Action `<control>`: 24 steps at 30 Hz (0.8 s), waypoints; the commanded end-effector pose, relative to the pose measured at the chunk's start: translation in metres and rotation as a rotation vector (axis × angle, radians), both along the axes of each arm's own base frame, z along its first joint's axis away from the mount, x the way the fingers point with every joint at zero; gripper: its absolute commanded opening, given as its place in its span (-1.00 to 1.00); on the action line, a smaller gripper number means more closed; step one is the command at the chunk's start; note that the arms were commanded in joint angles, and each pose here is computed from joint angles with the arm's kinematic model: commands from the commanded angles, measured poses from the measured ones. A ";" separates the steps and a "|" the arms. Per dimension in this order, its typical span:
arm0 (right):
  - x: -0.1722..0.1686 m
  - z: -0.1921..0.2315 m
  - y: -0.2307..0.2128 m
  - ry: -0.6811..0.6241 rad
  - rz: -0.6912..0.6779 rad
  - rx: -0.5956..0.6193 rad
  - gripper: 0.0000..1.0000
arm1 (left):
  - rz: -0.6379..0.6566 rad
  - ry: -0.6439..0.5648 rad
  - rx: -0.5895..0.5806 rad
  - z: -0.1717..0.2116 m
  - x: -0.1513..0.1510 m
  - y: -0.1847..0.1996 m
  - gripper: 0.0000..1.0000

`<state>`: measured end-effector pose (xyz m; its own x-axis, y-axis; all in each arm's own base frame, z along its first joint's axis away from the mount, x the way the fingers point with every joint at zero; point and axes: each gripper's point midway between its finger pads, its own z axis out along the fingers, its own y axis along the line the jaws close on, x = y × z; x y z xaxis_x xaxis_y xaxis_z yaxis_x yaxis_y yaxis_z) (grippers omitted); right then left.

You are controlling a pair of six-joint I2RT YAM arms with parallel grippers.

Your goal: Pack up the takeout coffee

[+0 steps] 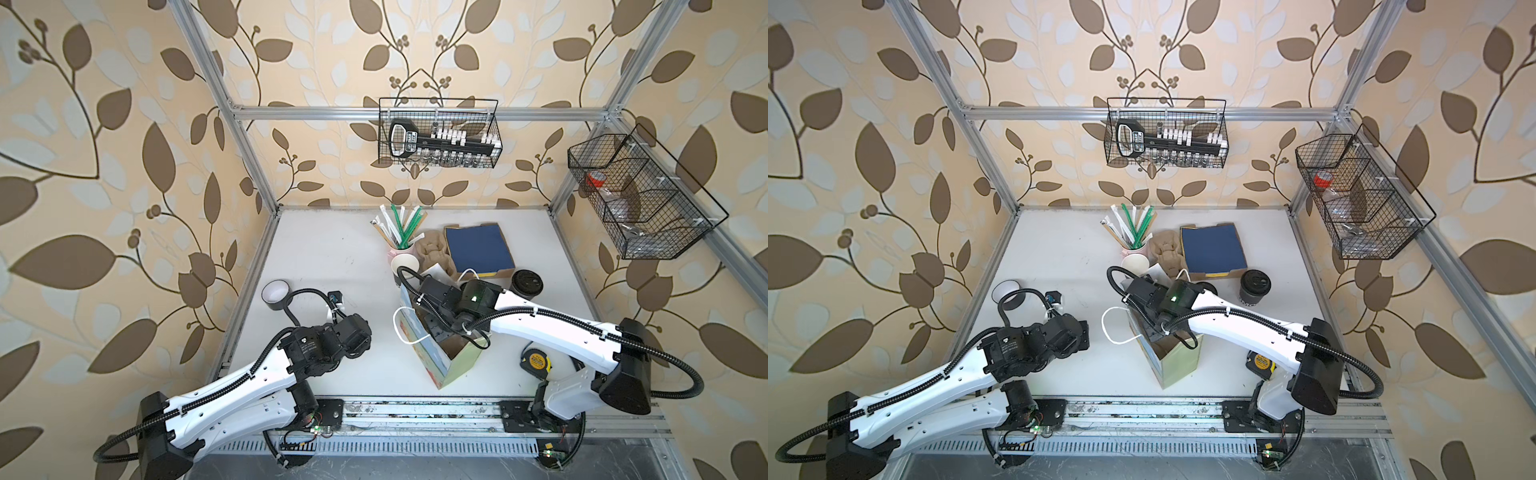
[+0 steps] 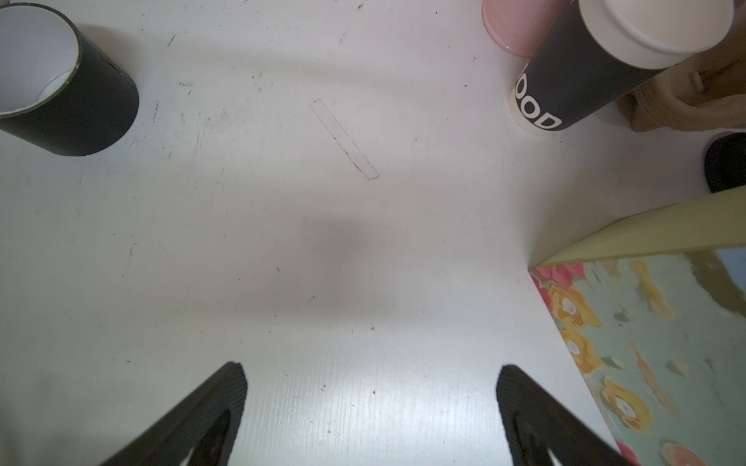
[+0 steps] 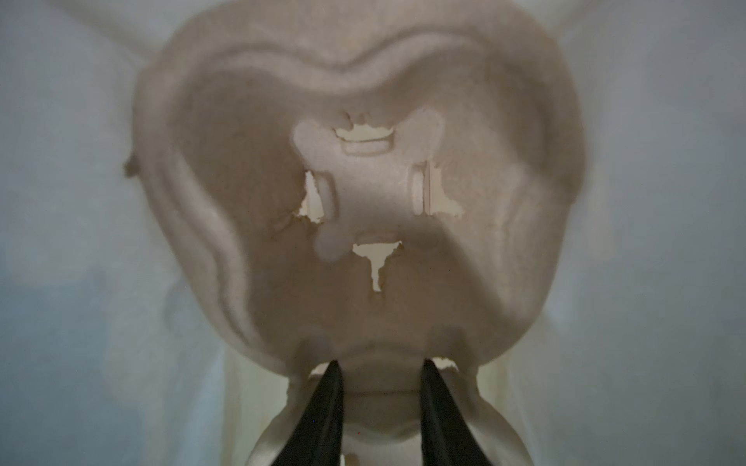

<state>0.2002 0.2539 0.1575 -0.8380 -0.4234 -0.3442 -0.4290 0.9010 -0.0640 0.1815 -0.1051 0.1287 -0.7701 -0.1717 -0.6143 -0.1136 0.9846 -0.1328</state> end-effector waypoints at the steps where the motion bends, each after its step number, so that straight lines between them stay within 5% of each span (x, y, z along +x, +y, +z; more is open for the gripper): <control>1: -0.002 -0.002 -0.003 0.021 0.021 -0.026 -0.42 | 0.035 -0.035 0.021 0.006 0.006 0.007 0.98; 11: -0.001 -0.012 -0.014 0.085 0.046 -0.120 -0.42 | 0.033 -0.031 0.024 0.005 0.006 0.006 0.98; 24: 0.000 -0.032 -0.005 0.134 0.061 -0.090 -0.43 | 0.032 -0.028 0.028 0.005 0.007 0.006 0.98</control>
<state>0.2022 0.2481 0.1342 -0.8493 -0.4808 -0.2180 -0.4746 0.8762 -0.0832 0.1816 -0.1052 0.1265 -0.7747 -0.1653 -0.6104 -0.1147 0.9859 -0.1214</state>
